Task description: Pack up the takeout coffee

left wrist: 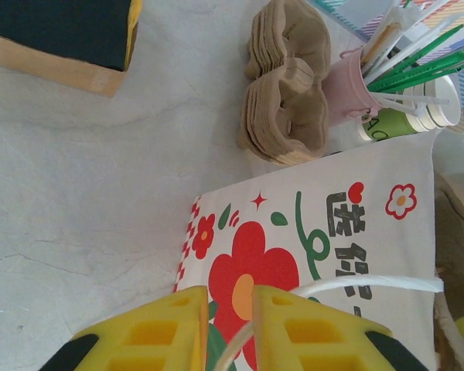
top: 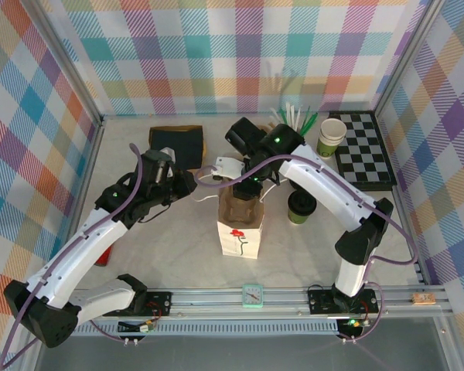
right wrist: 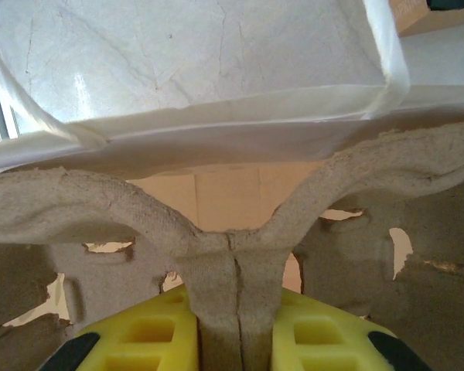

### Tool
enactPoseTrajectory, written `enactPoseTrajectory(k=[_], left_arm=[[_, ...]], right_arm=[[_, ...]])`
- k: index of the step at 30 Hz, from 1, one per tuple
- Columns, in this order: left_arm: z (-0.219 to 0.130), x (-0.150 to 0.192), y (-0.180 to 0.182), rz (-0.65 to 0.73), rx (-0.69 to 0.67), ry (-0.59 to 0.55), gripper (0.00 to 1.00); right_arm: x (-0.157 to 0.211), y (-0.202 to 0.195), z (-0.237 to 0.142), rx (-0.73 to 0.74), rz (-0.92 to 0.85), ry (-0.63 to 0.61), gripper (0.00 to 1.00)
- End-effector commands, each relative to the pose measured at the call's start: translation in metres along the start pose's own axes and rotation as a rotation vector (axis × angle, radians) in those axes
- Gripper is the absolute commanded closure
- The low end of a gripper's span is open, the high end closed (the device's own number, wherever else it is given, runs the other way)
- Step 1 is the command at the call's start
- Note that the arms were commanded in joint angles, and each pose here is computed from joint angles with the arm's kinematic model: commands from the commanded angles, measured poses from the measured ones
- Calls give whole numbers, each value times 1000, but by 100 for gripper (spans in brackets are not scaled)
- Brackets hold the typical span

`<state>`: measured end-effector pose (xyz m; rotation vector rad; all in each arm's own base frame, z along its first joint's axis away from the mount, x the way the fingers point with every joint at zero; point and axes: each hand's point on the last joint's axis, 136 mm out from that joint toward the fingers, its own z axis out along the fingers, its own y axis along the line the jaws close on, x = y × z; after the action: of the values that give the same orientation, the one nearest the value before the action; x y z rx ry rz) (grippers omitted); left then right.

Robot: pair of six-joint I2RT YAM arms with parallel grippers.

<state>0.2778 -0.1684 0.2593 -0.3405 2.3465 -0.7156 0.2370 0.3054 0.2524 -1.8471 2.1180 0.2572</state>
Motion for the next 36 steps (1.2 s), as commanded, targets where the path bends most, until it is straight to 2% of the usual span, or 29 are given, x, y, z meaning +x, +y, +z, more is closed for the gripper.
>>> enactPoseTrajectory(k=[1,16,36], left_arm=[[-9,-6,2,13,6,-26,78],[-11,-9,0,13,8,-34,88],[-26,-18,-3,17,22,-74,93]], right_arm=[[1,4,6,-17,1,9,79],[7,4,10,-3,7,29,79],[15,13,16,33,-31,93,76]])
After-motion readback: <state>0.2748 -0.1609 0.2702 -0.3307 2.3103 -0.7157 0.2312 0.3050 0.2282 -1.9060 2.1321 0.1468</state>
